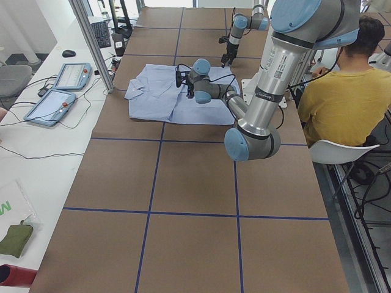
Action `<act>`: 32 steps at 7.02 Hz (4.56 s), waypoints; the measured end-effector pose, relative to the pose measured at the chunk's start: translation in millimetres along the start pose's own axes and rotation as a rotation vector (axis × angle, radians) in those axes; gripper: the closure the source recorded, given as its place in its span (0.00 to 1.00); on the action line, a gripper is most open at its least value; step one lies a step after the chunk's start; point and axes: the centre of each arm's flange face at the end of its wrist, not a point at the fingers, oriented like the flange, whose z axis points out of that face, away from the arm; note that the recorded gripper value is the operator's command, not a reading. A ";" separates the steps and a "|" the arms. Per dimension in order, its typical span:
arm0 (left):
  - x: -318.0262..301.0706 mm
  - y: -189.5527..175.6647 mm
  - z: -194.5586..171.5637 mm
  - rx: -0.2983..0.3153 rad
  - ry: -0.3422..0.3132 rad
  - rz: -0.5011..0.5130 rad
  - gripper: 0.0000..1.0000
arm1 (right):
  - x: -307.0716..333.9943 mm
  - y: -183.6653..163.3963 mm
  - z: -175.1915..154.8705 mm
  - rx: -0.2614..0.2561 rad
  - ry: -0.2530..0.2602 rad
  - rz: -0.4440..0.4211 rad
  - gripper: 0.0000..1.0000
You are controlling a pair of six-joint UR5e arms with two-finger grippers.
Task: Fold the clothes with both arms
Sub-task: 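Release the sleeve and withdraw the left gripper while the right gripper moves to the hem, then move both grippers to the hem corners nearest the robot and grasp them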
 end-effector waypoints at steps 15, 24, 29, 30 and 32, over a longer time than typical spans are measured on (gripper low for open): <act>-39.5 15.0 -25.3 -0.010 -0.027 -0.048 0.01 | -5.2 3.1 -15.6 -0.013 -0.004 0.083 1.00; -127.7 157.9 -70.5 -0.091 -0.379 -0.188 0.11 | -0.7 -1.7 -21.1 -0.011 -0.001 0.083 1.00; -138.1 182.2 -62.2 -0.141 -0.407 -0.187 0.33 | 0.1 -1.2 -20.0 -0.010 0.001 0.082 1.00; -139.6 183.2 -61.1 -0.145 -0.411 -0.187 0.39 | 0.2 -1.4 -19.8 -0.010 0.001 0.082 1.00; -140.5 186.2 -60.1 -0.155 -0.416 -0.198 0.44 | 0.0 -1.1 -19.6 -0.010 0.001 0.082 1.00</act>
